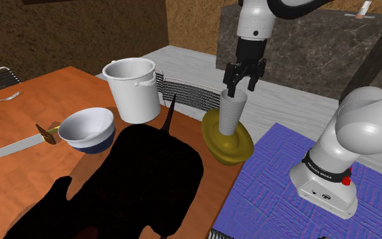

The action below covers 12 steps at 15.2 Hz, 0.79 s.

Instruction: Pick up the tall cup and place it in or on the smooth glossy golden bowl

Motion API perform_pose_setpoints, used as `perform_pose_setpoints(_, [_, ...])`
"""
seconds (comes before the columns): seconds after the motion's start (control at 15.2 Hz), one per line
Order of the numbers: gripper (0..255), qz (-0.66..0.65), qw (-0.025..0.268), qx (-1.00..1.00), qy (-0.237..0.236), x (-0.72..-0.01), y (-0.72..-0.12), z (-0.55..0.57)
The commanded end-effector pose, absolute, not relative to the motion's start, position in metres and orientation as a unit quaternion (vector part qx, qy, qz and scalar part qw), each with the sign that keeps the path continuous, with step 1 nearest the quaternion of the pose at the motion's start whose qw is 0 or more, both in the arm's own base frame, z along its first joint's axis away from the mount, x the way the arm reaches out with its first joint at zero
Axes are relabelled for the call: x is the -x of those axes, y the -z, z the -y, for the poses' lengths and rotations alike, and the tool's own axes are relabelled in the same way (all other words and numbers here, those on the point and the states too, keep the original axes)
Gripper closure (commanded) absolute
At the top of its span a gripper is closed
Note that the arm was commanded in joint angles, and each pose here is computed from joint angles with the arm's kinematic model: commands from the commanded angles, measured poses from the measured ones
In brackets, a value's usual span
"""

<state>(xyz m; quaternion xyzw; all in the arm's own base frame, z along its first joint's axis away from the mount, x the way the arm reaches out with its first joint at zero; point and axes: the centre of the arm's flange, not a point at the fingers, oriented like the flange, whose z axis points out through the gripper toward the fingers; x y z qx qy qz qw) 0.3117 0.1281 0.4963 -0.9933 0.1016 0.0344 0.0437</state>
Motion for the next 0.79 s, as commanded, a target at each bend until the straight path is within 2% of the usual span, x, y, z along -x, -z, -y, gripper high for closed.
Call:
perform_pose_setpoints(0.0, [0,-0.102,0.044,0.993,-0.034,-0.312,-0.509,-0.127])
perform_pose_setpoints(0.2, [0,-0.102,0.044,0.993,-0.034,-0.315,-0.546,-0.123])
perform_pose_setpoints(0.73, [0,-0.102,0.044,0.993,-0.034,-0.315,-0.546,-0.123])
